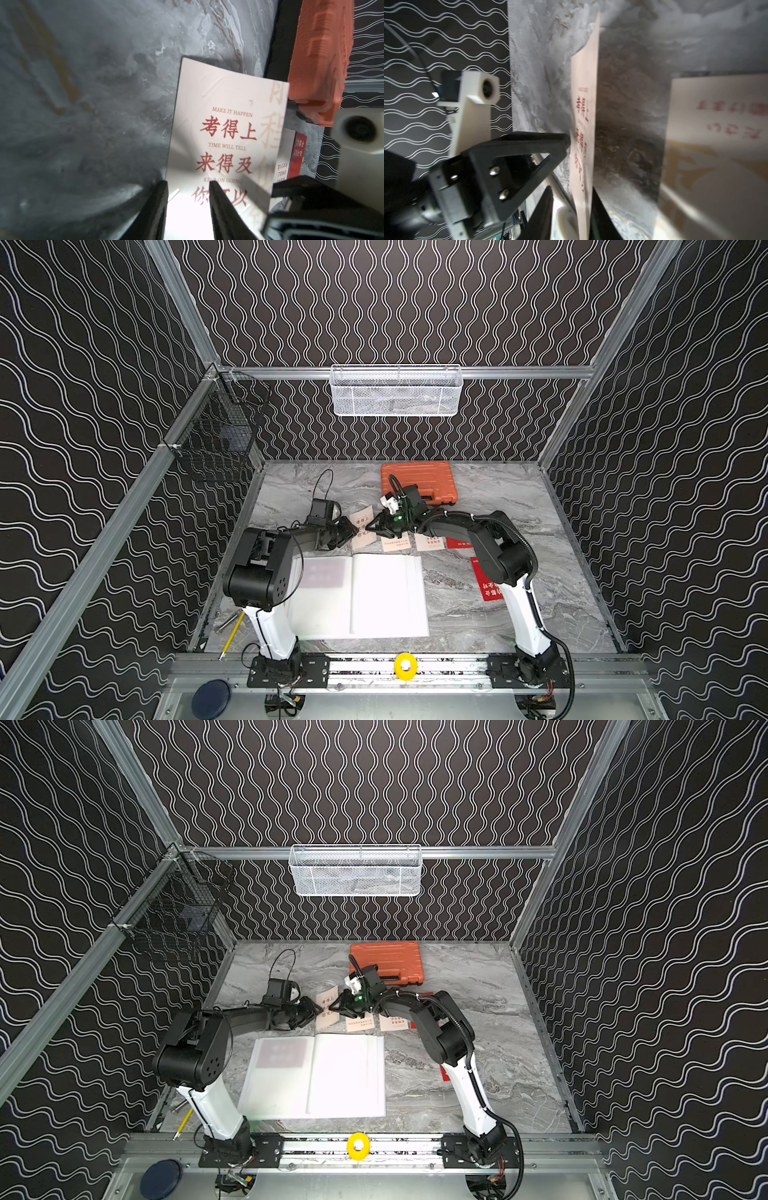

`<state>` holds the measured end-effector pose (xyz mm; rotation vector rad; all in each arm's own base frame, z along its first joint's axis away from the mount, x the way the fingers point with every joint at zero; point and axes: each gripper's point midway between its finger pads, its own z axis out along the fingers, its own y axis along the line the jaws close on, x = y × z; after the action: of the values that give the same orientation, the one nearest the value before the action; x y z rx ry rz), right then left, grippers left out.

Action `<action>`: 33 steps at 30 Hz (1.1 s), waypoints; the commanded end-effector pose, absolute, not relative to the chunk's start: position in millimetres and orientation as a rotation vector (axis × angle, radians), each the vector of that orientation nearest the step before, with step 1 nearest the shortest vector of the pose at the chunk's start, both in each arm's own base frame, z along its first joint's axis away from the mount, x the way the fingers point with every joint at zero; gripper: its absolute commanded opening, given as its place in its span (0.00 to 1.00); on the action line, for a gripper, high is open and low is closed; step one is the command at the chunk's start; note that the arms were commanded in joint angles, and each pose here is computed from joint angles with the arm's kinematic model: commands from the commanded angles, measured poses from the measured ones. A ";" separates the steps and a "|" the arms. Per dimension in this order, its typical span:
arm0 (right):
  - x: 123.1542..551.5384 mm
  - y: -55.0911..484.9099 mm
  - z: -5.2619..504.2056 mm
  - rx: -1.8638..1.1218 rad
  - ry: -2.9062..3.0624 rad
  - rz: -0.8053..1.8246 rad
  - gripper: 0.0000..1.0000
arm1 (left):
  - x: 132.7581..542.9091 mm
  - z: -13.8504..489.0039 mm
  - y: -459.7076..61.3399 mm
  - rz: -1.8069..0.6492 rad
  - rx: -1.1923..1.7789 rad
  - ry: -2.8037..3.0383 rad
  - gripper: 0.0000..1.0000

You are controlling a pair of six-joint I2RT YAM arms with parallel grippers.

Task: Place the photos into the photo albums
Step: Pick up the photo at the center of the board.

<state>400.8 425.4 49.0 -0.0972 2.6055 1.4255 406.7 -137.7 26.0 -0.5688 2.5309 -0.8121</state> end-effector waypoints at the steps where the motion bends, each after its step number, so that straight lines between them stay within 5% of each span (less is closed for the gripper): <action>1: 402.3 427.3 44.7 -0.113 2.610 1.404 0.25 | 384.7 5.1 -131.3 -0.761 -0.642 2.634 0.39; 13: 405.1 425.1 55.1 -0.165 2.584 1.354 0.00 | 389.2 26.2 -133.3 -0.777 -0.601 2.598 0.40; 18: 407.5 416.2 70.2 -0.187 2.541 1.356 0.00 | 395.3 53.2 -135.0 -0.789 -0.553 2.559 0.43; 25: 396.7 393.3 115.5 -0.247 2.450 1.390 0.00 | 395.9 112.2 -138.5 -0.815 -0.431 2.494 0.59; 33: 321.5 362.2 148.9 -0.431 2.382 1.652 0.00 | 362.4 167.0 -169.1 -1.069 -0.175 2.471 0.80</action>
<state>349.9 363.5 125.2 -0.2951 2.4706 1.4992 384.0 -151.3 155.6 -0.3143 2.4382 -0.9296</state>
